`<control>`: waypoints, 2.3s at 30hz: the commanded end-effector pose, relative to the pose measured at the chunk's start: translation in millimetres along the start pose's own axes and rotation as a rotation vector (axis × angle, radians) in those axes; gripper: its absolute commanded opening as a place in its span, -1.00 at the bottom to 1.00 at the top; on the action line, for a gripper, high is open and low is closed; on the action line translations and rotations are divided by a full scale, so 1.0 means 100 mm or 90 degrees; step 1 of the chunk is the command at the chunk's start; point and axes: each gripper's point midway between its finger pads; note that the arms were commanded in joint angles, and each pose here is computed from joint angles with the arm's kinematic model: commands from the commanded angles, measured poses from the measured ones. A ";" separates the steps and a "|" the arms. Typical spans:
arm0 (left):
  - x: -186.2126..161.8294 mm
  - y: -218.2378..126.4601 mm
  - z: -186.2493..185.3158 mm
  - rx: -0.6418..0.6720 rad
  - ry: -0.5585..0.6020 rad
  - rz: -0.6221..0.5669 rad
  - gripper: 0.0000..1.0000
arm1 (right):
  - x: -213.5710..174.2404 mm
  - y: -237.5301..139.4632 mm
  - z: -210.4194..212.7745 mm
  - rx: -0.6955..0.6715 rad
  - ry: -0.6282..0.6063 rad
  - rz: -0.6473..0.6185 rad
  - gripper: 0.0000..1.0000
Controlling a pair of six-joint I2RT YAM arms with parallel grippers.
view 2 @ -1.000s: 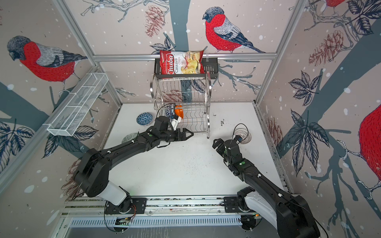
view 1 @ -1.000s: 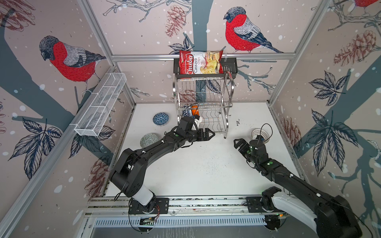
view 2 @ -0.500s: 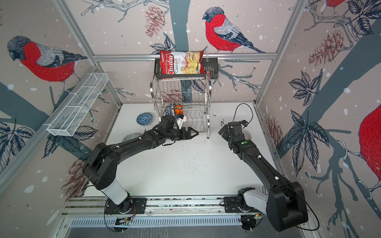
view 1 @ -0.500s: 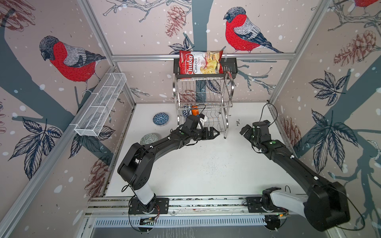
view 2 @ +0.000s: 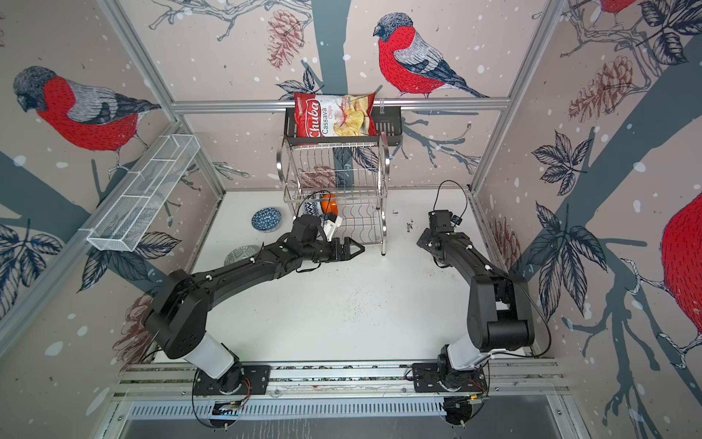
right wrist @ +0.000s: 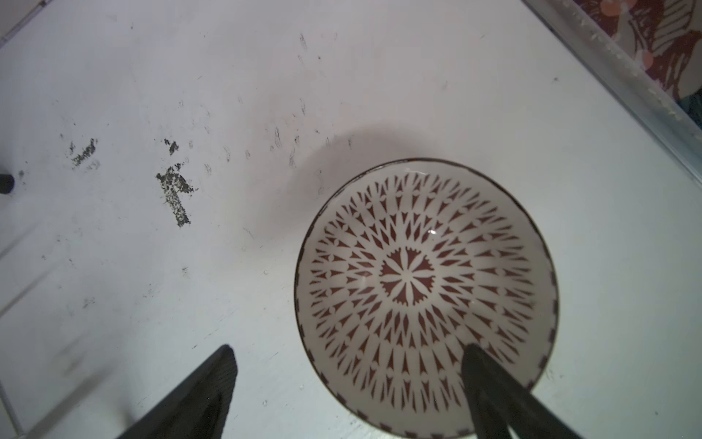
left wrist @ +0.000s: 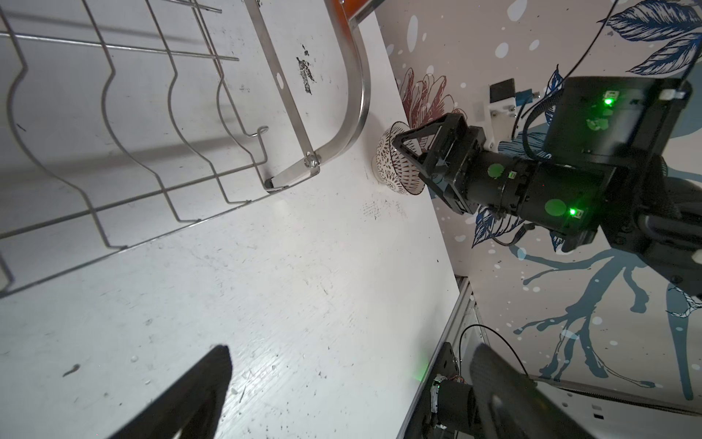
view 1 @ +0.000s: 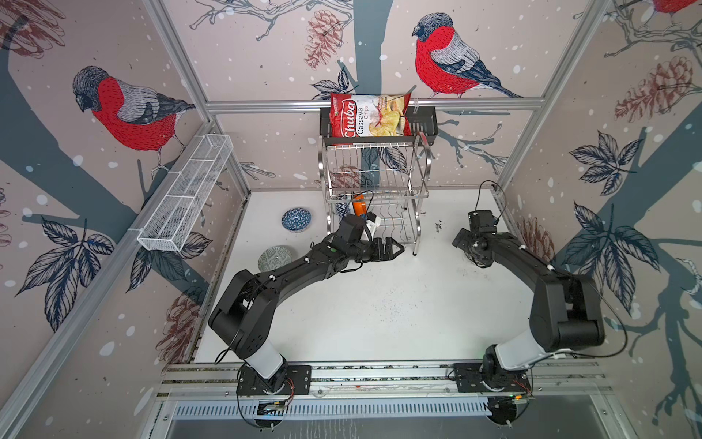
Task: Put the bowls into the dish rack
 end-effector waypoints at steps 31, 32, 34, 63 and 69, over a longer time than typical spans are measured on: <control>-0.16 -0.21 0.04 0.030 0.017 0.009 0.97 | -0.26 0.32 0.01 -0.014 -0.028 0.083 -0.67; -0.15 -0.22 0.05 0.030 0.015 0.008 0.97 | -0.27 0.30 0.02 -0.009 -0.025 0.087 -0.69; -0.12 -0.23 0.03 0.027 0.014 0.001 0.97 | -0.28 0.26 0.05 0.002 -0.019 0.090 -0.72; -0.03 -0.86 0.40 0.078 -0.020 -0.077 0.97 | -1.08 -0.74 0.95 0.298 -0.019 0.161 -1.00; -0.02 -0.97 0.51 0.081 -0.042 -0.099 0.97 | -1.23 -1.04 1.10 0.387 -0.040 0.141 -1.00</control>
Point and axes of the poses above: each gripper's point midway between its finger pads, its own y axis out along the fingers, its own z axis along the line the jaws close on, x = y × z, and after that the axes turned 15 degrees about y, right-handed
